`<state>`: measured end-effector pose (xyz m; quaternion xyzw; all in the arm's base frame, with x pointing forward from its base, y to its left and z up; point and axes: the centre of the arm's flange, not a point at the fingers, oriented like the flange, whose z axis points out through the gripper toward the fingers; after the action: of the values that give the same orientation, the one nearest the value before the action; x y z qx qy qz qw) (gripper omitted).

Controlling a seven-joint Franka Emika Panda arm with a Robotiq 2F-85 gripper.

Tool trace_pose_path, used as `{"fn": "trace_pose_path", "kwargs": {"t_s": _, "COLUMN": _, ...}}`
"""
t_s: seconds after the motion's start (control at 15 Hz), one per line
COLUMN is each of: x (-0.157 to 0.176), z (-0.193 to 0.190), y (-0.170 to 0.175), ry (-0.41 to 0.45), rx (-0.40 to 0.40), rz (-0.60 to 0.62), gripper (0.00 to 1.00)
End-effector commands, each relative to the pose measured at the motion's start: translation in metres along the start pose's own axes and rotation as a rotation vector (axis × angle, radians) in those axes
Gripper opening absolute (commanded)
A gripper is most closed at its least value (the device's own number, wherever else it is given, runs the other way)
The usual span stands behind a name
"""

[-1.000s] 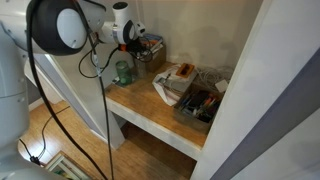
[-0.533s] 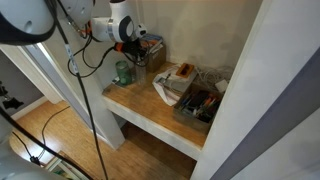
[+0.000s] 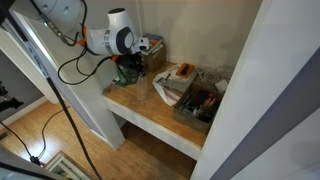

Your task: Place the bottle of water next to the box

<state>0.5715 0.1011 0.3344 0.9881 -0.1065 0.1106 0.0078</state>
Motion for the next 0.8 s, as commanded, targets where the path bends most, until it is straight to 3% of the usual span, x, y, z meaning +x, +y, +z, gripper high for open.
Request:
{"fn": "trace_pose_path", "kwargs": {"t_s": 0.0, "x": -0.003, "z": -0.001, "y": 0.002, "ry": 0.000, "rx": -0.001, "rz": 0.008, "gripper": 0.31}}
{"fn": "trace_pose_path", "kwargs": {"t_s": 0.27, "x": -0.005, "z": -0.003, "y": 0.001, "ry": 0.002, "rx": 0.000, "rz": 0.016, "gripper": 0.31}}
{"fn": "trace_pose_path", "kwargs": {"t_s": 0.33, "x": -0.005, "z": -0.003, "y": 0.001, "ry": 0.002, "rx": 0.000, "rz": 0.016, "gripper": 0.08}}
{"fn": "trace_pose_path", "kwargs": {"t_s": 0.73, "x": 0.008, "z": 0.009, "y": 0.061, "ry": 0.016, "rx": -0.091, "rz": 0.199, "gripper": 0.08}}
